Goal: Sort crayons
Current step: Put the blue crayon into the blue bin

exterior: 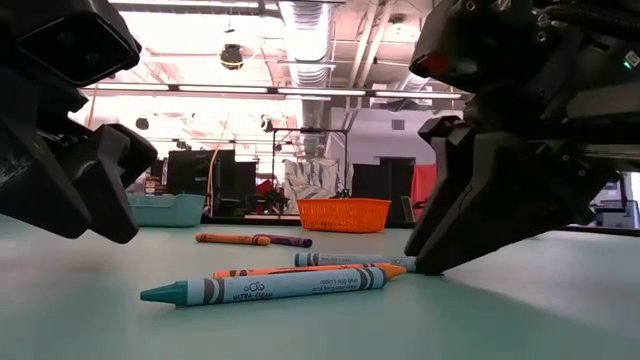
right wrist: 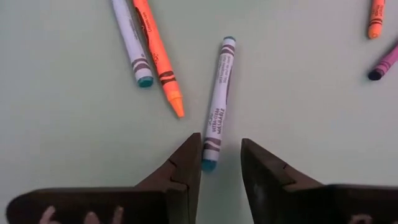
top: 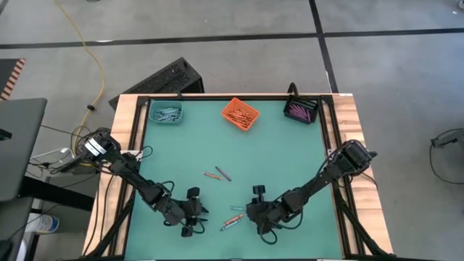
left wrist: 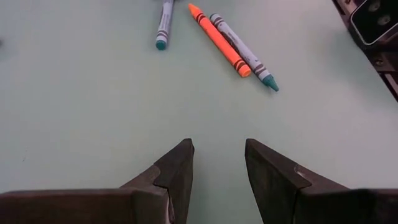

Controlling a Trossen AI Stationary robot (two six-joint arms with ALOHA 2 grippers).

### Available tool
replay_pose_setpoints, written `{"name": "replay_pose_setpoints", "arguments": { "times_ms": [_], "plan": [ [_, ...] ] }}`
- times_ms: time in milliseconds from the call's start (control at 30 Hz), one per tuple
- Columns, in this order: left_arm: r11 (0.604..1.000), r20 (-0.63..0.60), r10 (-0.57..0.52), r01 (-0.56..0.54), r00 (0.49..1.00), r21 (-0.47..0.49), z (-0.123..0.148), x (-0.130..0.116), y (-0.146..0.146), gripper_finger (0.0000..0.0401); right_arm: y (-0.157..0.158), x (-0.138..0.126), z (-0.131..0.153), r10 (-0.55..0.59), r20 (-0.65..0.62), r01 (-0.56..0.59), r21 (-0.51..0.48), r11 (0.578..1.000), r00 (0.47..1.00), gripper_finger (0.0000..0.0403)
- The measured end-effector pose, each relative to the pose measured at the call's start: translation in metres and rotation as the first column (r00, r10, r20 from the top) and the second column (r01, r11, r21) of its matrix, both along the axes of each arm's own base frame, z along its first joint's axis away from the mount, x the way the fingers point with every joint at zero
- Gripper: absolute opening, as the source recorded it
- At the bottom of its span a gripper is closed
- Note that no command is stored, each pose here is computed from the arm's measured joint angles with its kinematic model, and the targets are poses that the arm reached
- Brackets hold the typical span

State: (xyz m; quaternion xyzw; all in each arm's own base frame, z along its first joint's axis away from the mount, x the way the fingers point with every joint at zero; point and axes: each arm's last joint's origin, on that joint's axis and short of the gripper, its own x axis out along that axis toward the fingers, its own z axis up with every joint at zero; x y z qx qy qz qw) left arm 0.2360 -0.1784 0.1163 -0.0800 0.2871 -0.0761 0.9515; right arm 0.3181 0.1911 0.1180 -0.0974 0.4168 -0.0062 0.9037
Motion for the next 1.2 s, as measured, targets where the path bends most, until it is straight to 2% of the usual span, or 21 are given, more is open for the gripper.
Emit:
{"name": "replay_pose_setpoints", "arguments": {
  "times_ms": [133, 433, 767, 900, 1067, 1200],
  "plan": [
    [1.000, 0.008, -0.004, 0.004, 1.000, 0.002, 0.001, 0.000, 0.000, 0.0134, -0.001, 0.000, -0.001, -0.003, -0.011, 0.003, -0.006, 1.000, 1.000, 0.0096],
    [1.000, 0.040, -0.009, 0.008, 0.999, 0.023, 0.003, 0.002, -0.001, 0.0134, -0.009, -0.001, -0.004, -0.039, -0.054, 0.042, 0.050, 0.998, 0.998, 0.0008],
    [0.999, 0.053, -0.009, 0.007, 0.999, 0.043, 0.004, 0.002, -0.001, 0.0134, -0.011, -0.003, 0.001, -0.042, -0.054, 0.045, 0.049, 0.998, 0.998, 0.0002],
    [0.997, 0.078, 0.010, -0.016, 0.997, 0.078, 0.007, 0.002, 0.001, 0.0134, -0.013, -0.004, 0.011, -0.036, -0.065, 0.036, 0.005, 0.999, 0.997, 0.0001],
    [0.980, 0.179, 0.063, -0.095, 0.982, 0.176, 0.024, 0.005, 0.002, 0.0134, -0.012, 0.001, 0.034, -0.050, -0.039, 0.048, -0.054, 0.997, 0.998, 0.0001],
    [0.947, 0.276, 0.069, -0.150, 0.959, 0.284, 0.046, 0.012, -0.001, 0.0134, -0.009, 0.006, 0.046, -0.025, -0.020, 0.024, -0.082, 0.996, 0.999, 0.0001]
  ]
}}
